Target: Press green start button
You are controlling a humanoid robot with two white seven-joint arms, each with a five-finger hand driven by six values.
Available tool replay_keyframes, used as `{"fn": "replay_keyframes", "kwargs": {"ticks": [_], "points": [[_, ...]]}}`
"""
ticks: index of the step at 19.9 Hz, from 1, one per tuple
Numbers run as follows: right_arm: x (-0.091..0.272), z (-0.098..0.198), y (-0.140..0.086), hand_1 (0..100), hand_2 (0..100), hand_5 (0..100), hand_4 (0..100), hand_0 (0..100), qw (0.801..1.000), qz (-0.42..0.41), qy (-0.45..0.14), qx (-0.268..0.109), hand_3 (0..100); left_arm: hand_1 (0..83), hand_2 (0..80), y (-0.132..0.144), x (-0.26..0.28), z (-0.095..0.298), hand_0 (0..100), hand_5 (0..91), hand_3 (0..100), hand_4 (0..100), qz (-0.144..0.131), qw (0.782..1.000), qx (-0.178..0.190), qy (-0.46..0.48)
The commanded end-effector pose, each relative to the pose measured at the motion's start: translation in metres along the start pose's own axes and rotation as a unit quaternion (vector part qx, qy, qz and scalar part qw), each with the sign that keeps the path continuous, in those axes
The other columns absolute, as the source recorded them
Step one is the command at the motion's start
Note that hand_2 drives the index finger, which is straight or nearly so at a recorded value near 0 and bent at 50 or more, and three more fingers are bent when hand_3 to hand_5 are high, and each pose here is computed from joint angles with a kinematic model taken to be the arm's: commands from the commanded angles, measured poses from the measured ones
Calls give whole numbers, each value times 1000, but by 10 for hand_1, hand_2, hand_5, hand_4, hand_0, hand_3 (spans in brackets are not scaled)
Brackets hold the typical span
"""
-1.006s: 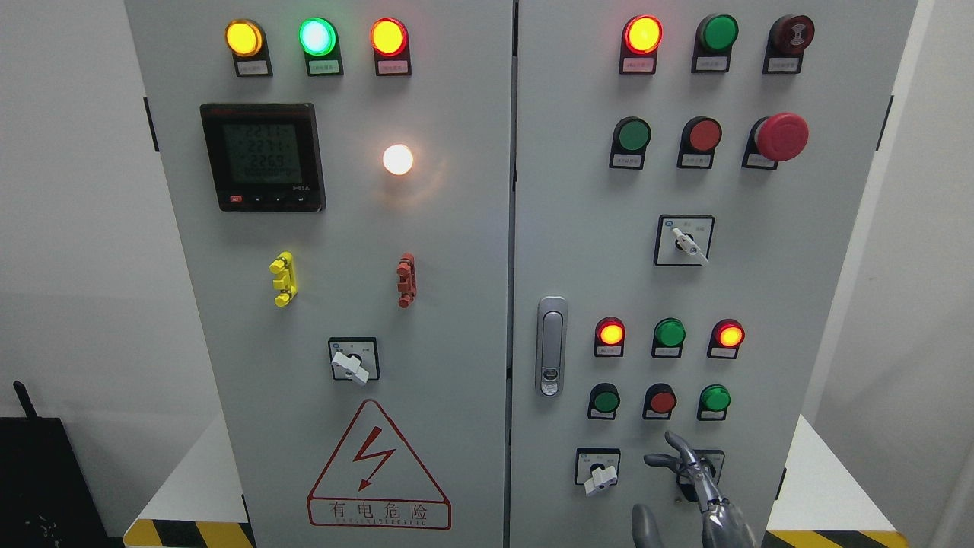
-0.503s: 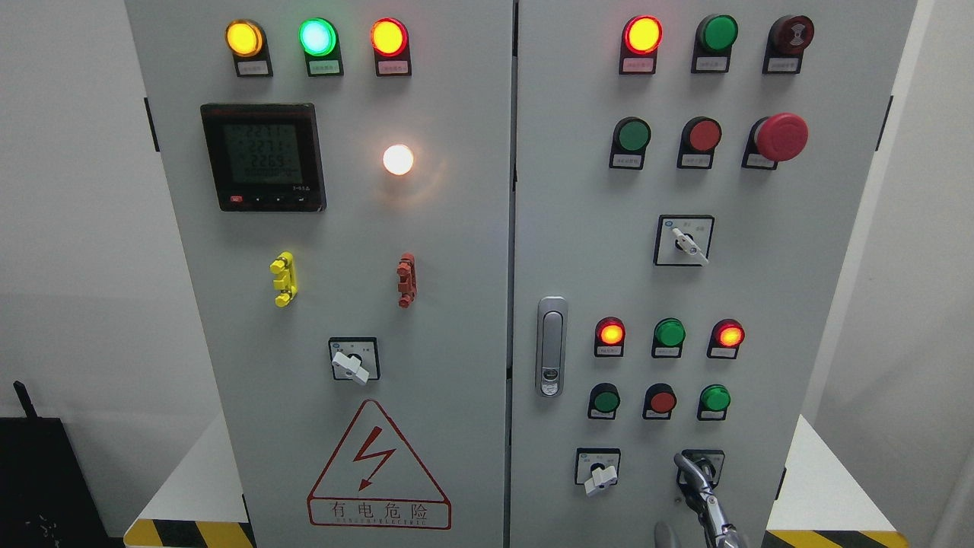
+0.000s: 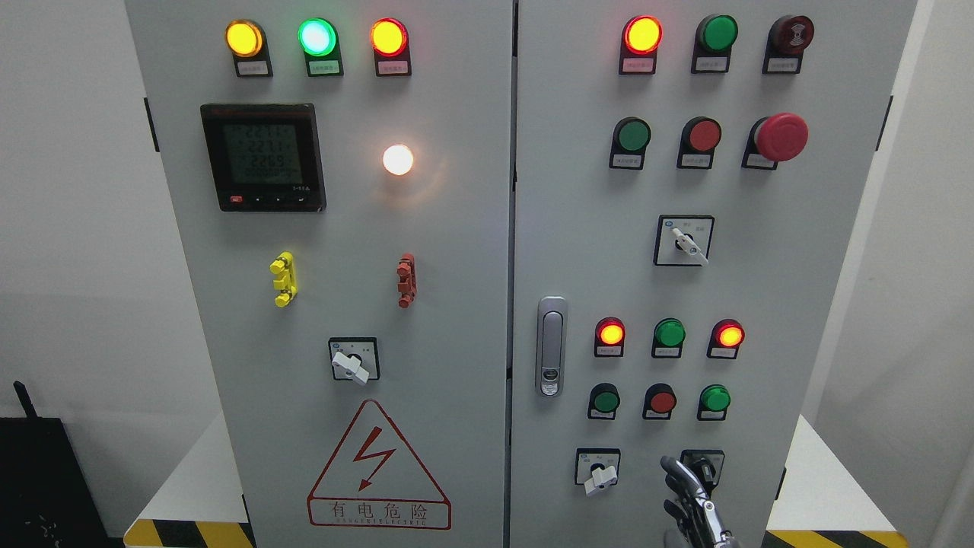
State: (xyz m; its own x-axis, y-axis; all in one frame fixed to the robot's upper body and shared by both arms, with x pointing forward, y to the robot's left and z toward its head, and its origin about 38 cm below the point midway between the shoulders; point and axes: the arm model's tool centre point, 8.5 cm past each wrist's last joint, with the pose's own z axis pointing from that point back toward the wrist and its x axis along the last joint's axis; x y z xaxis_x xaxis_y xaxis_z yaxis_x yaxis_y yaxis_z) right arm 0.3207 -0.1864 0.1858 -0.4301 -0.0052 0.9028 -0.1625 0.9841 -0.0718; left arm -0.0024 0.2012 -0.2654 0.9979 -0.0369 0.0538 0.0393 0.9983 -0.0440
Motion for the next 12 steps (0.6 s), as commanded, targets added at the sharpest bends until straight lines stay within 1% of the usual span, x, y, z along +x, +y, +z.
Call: {"fn": "replay_keyframes", "kwargs": {"ticks": [1, 12], "points": [[15, -1, 4, 160, 0, 0, 0, 485, 999, -25, -23, 11, 0, 556, 0, 0, 0, 0, 120, 0, 0, 0, 0, 1000, 0, 0], [13, 1, 4, 155, 0, 0, 0, 423, 999, -27, -20, 12, 0, 556, 0, 0, 0, 0, 120, 0, 0, 0, 0, 1000, 0, 0]]}}
